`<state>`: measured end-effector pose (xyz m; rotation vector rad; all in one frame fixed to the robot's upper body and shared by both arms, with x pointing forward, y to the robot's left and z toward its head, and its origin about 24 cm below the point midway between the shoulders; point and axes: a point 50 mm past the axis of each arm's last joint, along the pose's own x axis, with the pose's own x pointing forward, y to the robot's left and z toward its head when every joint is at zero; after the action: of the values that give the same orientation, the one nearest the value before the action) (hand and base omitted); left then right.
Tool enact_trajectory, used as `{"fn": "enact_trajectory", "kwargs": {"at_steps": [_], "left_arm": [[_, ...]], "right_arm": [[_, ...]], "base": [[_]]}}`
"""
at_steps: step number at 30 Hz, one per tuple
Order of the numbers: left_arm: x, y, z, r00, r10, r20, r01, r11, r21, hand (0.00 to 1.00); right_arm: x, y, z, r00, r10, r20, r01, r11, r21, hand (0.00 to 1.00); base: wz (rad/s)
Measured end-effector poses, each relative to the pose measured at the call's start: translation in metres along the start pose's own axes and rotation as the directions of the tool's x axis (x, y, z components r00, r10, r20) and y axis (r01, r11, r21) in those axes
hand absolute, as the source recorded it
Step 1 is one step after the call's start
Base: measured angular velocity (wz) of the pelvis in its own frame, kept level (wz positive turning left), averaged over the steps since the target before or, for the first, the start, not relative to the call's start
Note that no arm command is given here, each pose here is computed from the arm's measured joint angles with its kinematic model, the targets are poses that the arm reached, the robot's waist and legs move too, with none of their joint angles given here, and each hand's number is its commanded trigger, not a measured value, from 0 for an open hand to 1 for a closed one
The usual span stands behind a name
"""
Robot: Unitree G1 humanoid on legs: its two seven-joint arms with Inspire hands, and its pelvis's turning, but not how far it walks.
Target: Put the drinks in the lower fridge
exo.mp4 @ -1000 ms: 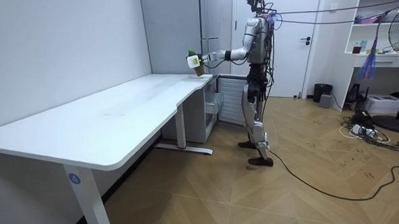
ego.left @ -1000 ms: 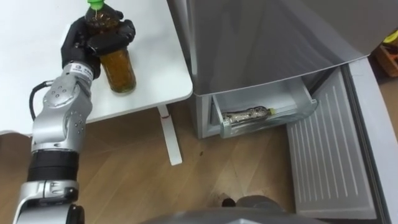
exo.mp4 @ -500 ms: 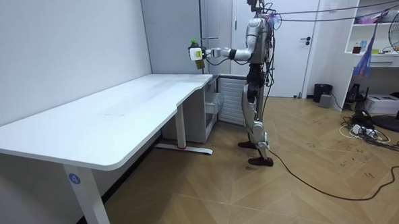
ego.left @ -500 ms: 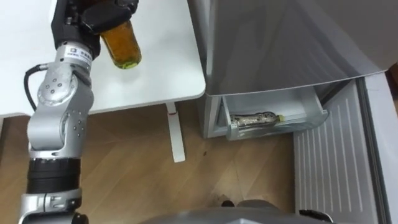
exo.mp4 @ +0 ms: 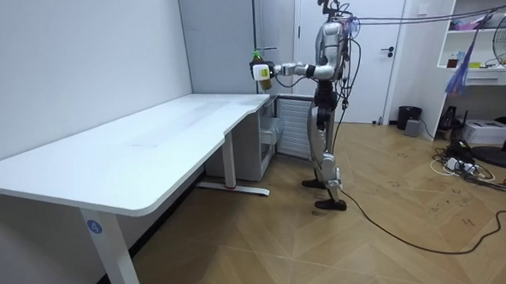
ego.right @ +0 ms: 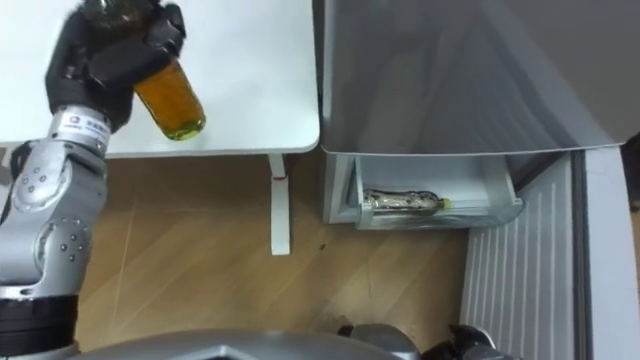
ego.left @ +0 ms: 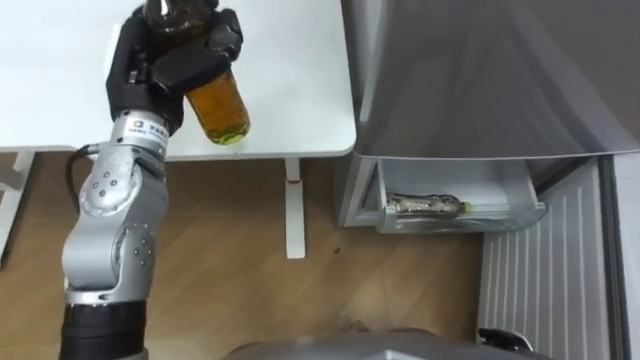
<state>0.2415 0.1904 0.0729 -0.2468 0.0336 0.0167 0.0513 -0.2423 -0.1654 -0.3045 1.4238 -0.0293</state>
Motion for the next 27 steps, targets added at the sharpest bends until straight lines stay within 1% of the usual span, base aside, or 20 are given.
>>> {"fn": "enact_trajectory", "kwargs": {"at_steps": [2,4,9,15,18,21,23,27], "left_arm": [[-0.002,-0.008,-0.006,0.999,-0.044,-0.022,0.043,0.998,-0.056,1.00],[-0.003,-0.015,-0.010,0.996,-0.081,-0.036,0.078,0.995,-0.069,1.00],[-0.006,-0.028,-0.018,0.986,-0.157,-0.062,0.151,0.985,-0.089,1.00],[-0.007,-0.040,-0.024,0.969,-0.233,-0.081,0.225,0.970,-0.093,1.00],[-0.009,-0.041,-0.029,0.962,-0.254,-0.099,0.244,0.964,-0.103,1.00],[-0.013,-0.038,-0.036,0.958,-0.253,-0.131,0.239,0.964,-0.113,1.00],[-0.015,-0.041,-0.044,0.950,-0.265,-0.165,0.248,0.961,-0.119,1.00],[-0.020,-0.046,-0.051,0.936,-0.292,-0.195,0.272,0.954,-0.123,1.00]], "right_arm": [[0.000,0.000,0.000,1.000,0.001,0.000,-0.001,1.000,-0.015,0.00],[0.000,0.000,0.000,1.000,0.000,0.000,0.000,1.000,-0.016,0.00],[0.000,0.000,0.004,1.000,0.001,0.012,0.000,1.000,-0.023,0.00],[-0.001,-0.001,0.027,0.997,-0.003,0.081,0.010,0.996,-0.084,0.00],[-0.002,-0.003,0.041,0.991,-0.013,0.130,0.029,0.992,-0.122,0.00],[-0.006,0.002,0.067,0.974,0.002,0.227,0.024,0.993,-0.113,0.00],[-0.011,0.014,0.090,0.944,0.046,0.326,-0.006,0.993,-0.122,0.00],[-0.021,0.031,0.113,0.899,0.124,0.419,-0.057,0.984,-0.168,0.00]], "base": [[0.20],[0.28],[0.11],[0.01],[-0.03],[0.00],[0.10],[0.14]]}}
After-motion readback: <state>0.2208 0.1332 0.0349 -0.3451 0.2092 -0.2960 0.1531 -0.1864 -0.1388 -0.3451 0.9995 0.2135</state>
